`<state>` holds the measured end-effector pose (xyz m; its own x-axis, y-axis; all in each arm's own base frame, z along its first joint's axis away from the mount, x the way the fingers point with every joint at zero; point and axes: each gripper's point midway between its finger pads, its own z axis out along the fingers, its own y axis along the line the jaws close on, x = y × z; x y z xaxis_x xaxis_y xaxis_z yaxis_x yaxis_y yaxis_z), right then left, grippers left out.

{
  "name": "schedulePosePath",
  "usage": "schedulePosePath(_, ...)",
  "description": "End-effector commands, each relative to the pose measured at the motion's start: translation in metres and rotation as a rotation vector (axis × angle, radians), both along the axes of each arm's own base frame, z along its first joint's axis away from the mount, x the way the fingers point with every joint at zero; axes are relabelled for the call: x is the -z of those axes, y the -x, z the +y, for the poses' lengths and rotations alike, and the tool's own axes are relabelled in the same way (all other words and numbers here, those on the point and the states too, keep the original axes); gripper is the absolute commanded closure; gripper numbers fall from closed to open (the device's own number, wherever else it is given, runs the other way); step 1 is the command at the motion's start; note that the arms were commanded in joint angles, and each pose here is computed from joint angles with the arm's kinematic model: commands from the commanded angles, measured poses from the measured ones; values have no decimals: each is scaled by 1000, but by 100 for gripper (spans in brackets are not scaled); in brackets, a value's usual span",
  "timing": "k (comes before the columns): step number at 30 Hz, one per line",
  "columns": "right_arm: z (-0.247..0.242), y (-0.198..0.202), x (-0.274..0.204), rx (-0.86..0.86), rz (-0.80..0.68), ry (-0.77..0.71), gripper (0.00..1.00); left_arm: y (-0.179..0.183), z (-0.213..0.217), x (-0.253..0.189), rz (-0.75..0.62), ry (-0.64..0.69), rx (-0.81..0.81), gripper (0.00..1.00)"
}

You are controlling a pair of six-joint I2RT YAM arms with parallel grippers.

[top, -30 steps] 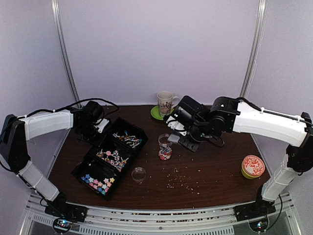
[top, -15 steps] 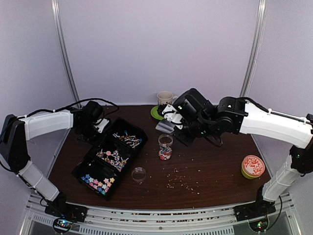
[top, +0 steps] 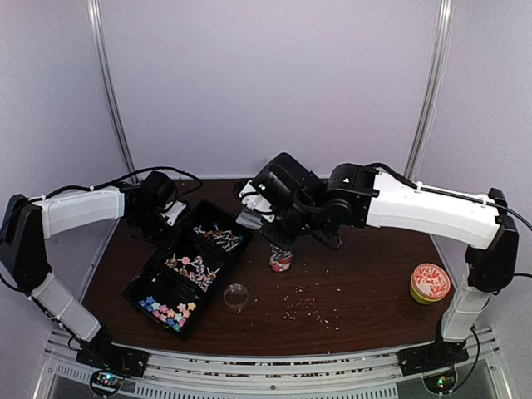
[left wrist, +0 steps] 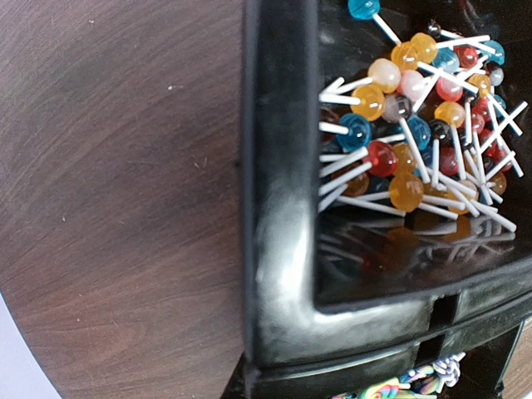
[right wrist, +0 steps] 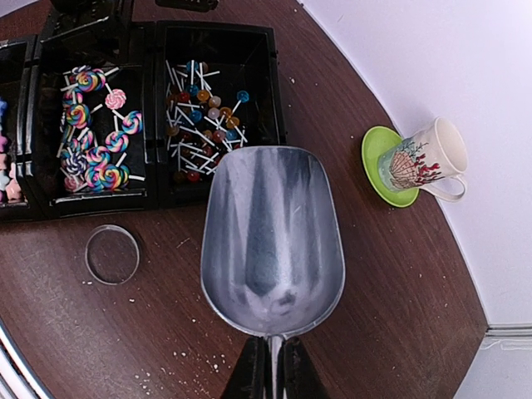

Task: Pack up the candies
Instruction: Scoop the fake candies from the storage box.

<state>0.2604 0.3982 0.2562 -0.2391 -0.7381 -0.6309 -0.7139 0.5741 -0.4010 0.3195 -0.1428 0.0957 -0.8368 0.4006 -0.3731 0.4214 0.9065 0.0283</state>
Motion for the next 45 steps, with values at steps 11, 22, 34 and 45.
schedulePosePath(11,29,-10,40,59,83,93,100,-20,-20,-40,-120,130,14,100)
schedulePosePath(22,48,-28,69,106,72,164,100,-19,-24,-48,-142,162,30,100)
schedulePosePath(34,51,-44,99,140,94,193,100,-13,-31,-58,-186,154,75,100)
schedulePosePath(45,70,-45,121,106,133,171,100,-11,-36,-60,-196,148,101,100)
